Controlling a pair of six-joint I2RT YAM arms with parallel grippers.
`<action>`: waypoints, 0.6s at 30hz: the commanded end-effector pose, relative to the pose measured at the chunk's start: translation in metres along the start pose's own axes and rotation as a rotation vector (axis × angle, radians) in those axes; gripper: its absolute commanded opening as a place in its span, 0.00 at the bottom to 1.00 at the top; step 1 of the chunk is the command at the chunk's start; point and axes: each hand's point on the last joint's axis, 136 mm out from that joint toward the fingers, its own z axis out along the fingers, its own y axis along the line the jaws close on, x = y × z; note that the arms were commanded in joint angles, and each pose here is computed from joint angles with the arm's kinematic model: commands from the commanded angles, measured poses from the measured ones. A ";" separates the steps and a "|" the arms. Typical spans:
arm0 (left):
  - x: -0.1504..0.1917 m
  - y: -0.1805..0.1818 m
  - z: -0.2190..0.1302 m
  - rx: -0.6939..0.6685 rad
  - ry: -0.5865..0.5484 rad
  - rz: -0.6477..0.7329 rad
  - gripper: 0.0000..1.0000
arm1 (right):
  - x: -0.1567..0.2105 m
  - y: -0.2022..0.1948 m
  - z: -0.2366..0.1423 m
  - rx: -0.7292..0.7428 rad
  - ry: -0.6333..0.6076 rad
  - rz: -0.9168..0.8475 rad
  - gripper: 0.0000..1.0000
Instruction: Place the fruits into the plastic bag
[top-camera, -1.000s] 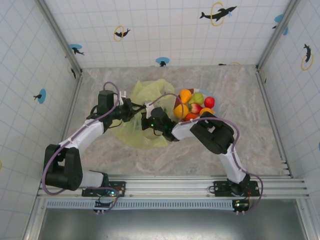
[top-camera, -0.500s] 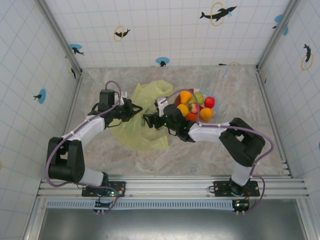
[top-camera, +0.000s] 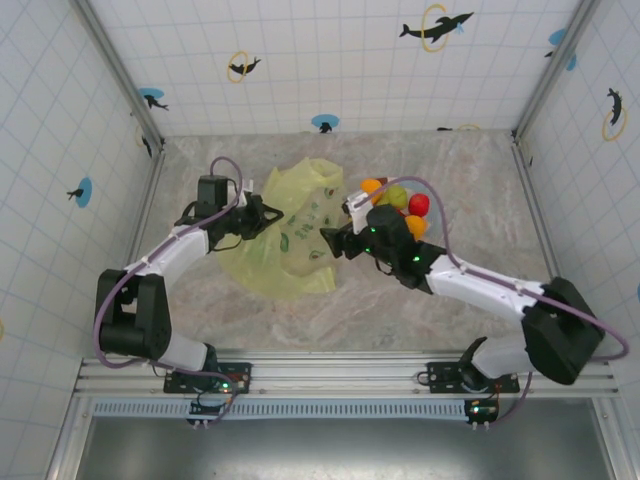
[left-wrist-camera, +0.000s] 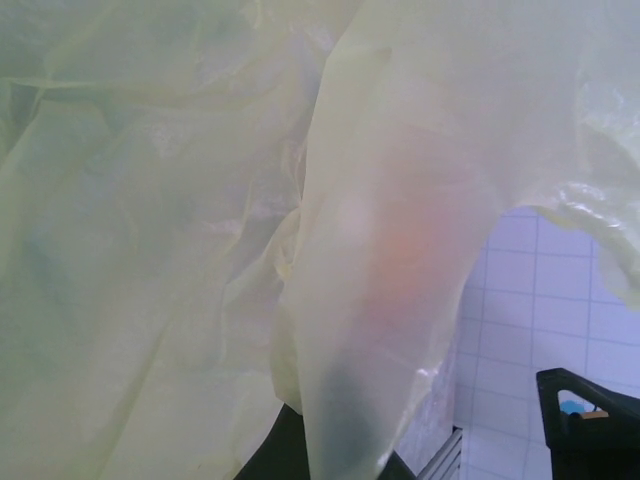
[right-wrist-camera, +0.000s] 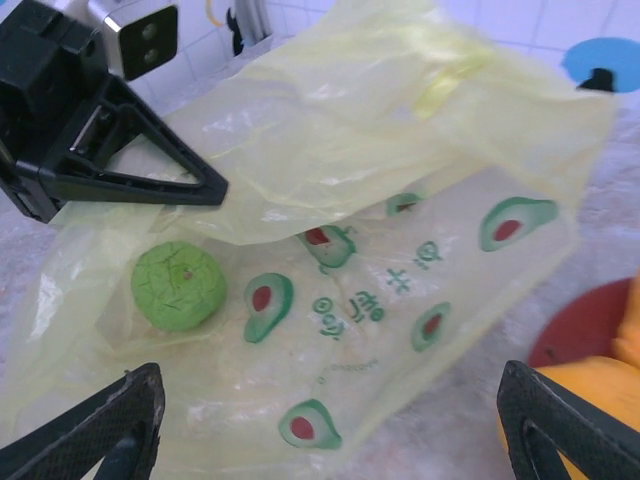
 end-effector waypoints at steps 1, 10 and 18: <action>-0.010 -0.012 0.000 0.042 -0.011 0.005 0.00 | 0.031 -0.032 -0.020 0.094 0.105 0.005 0.88; 0.000 0.005 0.005 0.025 0.008 0.000 0.00 | 0.063 -0.144 -0.057 0.505 0.232 0.180 0.91; 0.003 0.008 0.004 0.019 0.015 0.003 0.00 | 0.093 -0.194 -0.054 0.590 0.399 0.231 0.96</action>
